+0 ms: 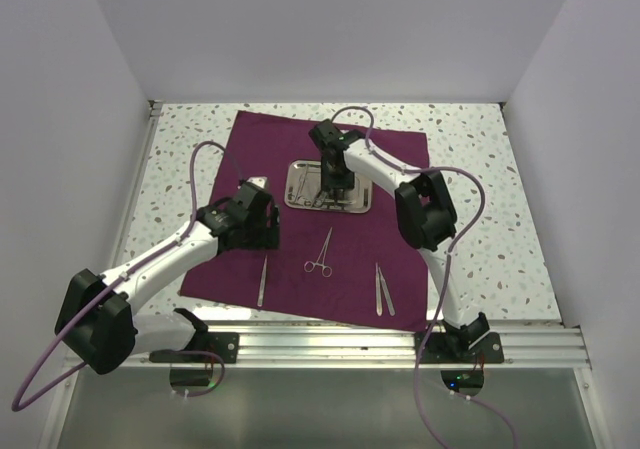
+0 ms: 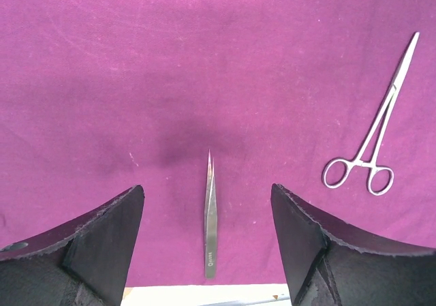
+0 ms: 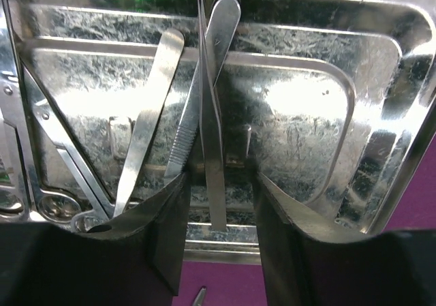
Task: Open and lay out the surgical kit
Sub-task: Pick up the medical item from the container.
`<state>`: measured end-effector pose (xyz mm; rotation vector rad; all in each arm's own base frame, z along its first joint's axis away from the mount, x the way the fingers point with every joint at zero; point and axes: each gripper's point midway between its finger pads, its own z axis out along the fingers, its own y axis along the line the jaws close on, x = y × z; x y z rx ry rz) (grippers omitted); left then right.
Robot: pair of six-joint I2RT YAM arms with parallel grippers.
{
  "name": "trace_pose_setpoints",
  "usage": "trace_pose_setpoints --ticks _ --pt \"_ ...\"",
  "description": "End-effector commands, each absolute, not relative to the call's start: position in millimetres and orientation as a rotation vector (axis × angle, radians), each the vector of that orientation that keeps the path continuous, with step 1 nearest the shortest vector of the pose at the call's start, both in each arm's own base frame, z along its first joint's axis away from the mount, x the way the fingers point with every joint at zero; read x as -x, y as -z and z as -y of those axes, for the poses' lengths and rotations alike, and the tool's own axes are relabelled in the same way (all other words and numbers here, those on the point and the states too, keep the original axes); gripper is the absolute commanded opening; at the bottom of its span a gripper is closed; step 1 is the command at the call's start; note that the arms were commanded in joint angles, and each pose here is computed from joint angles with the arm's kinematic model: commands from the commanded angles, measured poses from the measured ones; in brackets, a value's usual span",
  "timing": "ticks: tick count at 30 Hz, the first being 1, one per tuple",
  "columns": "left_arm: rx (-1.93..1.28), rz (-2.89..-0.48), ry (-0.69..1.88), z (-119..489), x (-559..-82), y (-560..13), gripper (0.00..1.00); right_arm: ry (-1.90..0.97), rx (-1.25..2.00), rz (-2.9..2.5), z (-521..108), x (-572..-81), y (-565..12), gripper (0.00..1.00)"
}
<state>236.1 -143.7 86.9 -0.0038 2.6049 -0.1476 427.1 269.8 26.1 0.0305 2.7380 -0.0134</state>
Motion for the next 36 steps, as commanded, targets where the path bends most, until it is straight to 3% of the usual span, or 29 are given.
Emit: trace_pose_setpoints --ticks 1,8,10,14,27,31,36 --pt "0.006 -2.567 0.13 140.5 -246.4 -99.3 0.79 0.089 -0.052 -2.73 -263.7 -435.0 -13.5 0.44" --pt "0.009 -2.565 0.12 137.3 -247.8 -100.4 0.79 0.178 -0.046 -2.791 -252.9 -424.6 18.8 0.16" --pt "0.012 -2.562 0.12 136.9 -248.5 -101.3 0.79 0.198 -0.031 -2.806 -249.9 -421.0 24.1 0.0" --pt "0.015 -2.559 0.12 136.9 -249.8 -102.2 0.79 0.237 0.011 -2.809 -244.3 -419.7 18.5 0.0" --pt "-0.009 -2.5 0.159 155.9 -279.6 -126.1 0.79 0.329 0.088 -2.741 -211.8 -400.1 -81.1 0.0" --pt "-0.016 -2.478 0.146 155.8 -291.4 -136.5 0.79 0.106 0.012 -2.748 -235.3 -381.9 -100.0 0.0" --pt "0.042 -2.433 0.144 138.9 -320.4 -159.2 0.83 -0.607 -0.071 -2.757 -311.8 -331.9 -133.7 0.0"
